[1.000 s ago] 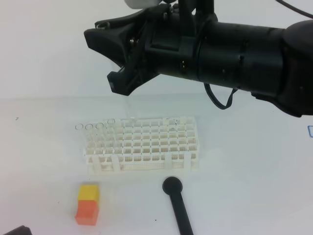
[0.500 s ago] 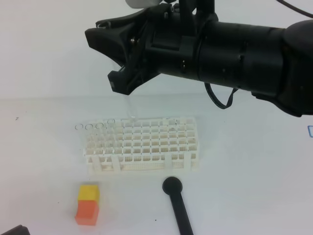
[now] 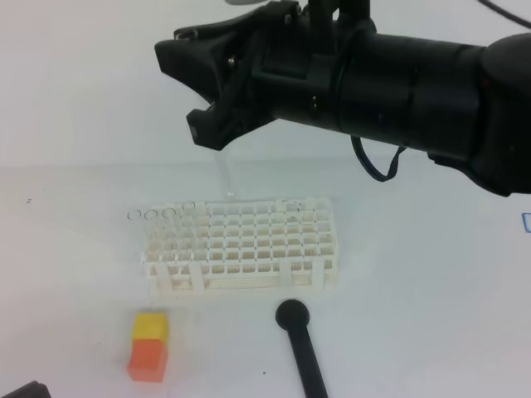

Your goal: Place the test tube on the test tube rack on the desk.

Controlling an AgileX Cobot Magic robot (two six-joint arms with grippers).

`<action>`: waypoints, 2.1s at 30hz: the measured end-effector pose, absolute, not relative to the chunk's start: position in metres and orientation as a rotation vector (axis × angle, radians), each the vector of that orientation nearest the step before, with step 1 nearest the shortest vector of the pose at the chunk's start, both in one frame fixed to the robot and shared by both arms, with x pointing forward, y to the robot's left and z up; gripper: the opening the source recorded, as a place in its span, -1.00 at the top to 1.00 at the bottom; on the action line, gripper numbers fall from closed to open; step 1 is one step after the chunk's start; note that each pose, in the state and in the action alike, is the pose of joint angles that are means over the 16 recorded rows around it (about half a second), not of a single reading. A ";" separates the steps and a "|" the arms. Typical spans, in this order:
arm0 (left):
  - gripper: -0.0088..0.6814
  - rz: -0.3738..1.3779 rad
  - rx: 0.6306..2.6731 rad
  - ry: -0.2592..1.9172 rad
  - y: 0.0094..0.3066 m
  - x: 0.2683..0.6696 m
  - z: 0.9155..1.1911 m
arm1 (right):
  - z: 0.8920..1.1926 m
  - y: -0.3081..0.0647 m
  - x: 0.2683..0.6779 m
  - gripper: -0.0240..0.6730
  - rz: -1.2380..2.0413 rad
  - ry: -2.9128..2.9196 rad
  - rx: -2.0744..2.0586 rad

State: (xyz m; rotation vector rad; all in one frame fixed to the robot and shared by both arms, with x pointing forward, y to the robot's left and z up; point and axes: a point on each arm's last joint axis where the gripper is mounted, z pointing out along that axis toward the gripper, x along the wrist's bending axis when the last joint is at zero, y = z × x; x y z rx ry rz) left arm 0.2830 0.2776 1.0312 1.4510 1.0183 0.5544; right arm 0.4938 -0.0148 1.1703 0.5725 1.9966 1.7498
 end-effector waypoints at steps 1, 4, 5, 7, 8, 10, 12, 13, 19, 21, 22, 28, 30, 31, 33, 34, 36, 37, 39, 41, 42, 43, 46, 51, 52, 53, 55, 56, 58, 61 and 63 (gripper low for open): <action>0.98 0.554 1.451 1.018 0.278 0.283 1.031 | 1.170 -0.015 0.493 0.58 1.744 2.004 0.581; 0.98 0.554 1.451 1.019 0.278 0.283 1.031 | 1.167 -0.014 0.492 0.58 1.723 2.022 0.616; 0.98 0.554 1.451 1.019 0.278 0.283 1.031 | 1.166 -0.013 0.492 0.58 1.714 2.024 0.628; 0.98 0.554 1.451 1.019 0.278 0.283 1.031 | 1.164 -0.012 0.491 0.58 1.696 2.015 0.651; 0.98 0.554 1.451 1.019 0.278 0.283 1.031 | 1.164 -0.011 0.491 0.58 1.689 2.003 0.661; 0.98 0.554 1.451 1.019 0.278 0.283 1.031 | 1.162 -0.008 0.491 0.58 1.683 1.967 0.676; 0.98 0.554 1.451 1.019 0.278 0.283 1.031 | 1.159 -0.004 0.493 0.58 1.690 1.918 0.682; 0.98 0.554 1.451 1.019 0.278 0.283 1.031 | 1.158 -0.001 0.494 0.58 1.699 1.890 0.681; 0.98 0.555 1.451 1.018 0.278 0.283 1.031 | 1.140 0.019 0.502 0.58 1.765 1.718 0.660; 0.98 0.555 1.451 1.018 0.278 0.283 1.031 | 1.130 0.025 0.507 0.58 1.775 1.670 0.657; 0.98 0.555 1.451 1.018 0.278 0.283 1.031 | 1.124 0.029 0.510 0.58 1.777 1.650 0.659; 0.98 0.555 1.451 1.018 0.278 0.283 1.031 | 1.086 0.044 0.525 0.58 1.752 1.574 0.673; 0.98 0.555 1.451 1.018 0.278 0.283 1.031 | 1.075 0.047 0.529 0.58 1.736 1.562 0.680; 0.98 0.554 1.452 1.019 0.278 0.283 1.031 | 1.070 0.048 0.531 0.58 1.728 1.556 0.686; 0.98 0.554 1.452 1.020 0.278 0.283 1.031 | 1.062 0.050 0.534 0.58 1.712 1.543 0.697; 0.98 0.554 1.452 1.020 0.278 0.283 1.031 | 1.058 0.050 0.535 0.58 1.703 1.536 0.703; 0.98 0.554 1.453 1.020 0.278 0.283 1.031 | 1.053 0.051 0.537 0.58 1.687 1.520 0.714; 0.98 0.554 1.453 1.020 0.278 0.283 1.031 | 1.050 0.051 0.538 0.58 1.680 1.513 0.720; 0.98 0.554 1.453 1.020 0.278 0.283 1.031 | 1.047 0.051 0.539 0.58 1.665 1.498 0.735; 0.98 0.554 1.453 1.020 0.278 0.283 1.031 | 1.044 0.051 0.540 0.58 1.652 1.485 0.752; 0.98 0.554 1.453 1.020 0.278 0.283 1.031 | 1.043 0.051 0.540 0.58 1.647 1.478 0.762; 0.98 0.555 1.453 1.020 0.278 0.283 1.031 | 1.042 0.051 0.540 0.58 1.643 1.471 0.771; 0.98 0.555 1.454 1.021 0.278 0.283 1.031 | 1.038 0.052 0.538 0.58 1.633 1.451 0.800; 0.98 0.556 1.456 1.022 0.278 0.283 1.031 | 1.026 0.058 0.534 0.58 1.621 1.439 0.841; 0.98 0.556 1.456 1.022 0.278 0.283 1.031 | 1.024 0.059 0.533 0.58 1.617 1.438 0.849; 0.98 0.556 1.456 1.023 0.278 0.283 1.031 | 1.021 0.060 0.533 0.58 1.613 1.437 0.856; 0.98 0.556 1.457 1.023 0.278 0.283 1.031 | 1.016 0.063 0.531 0.58 1.603 1.433 0.868; 0.98 0.556 1.458 1.024 0.278 0.283 1.031 | 1.014 0.063 0.530 0.58 1.599 1.431 0.873; 0.98 0.556 1.458 1.024 0.278 0.283 1.030 | 1.010 0.065 0.529 0.58 1.589 1.428 0.882; 0.98 0.556 1.459 1.025 0.278 0.283 1.030 | 1.006 0.066 0.527 0.58 1.576 1.424 0.888; 0.98 0.556 1.459 1.024 0.278 0.283 1.030 | 1.004 0.067 0.527 0.58 1.569 1.423 0.889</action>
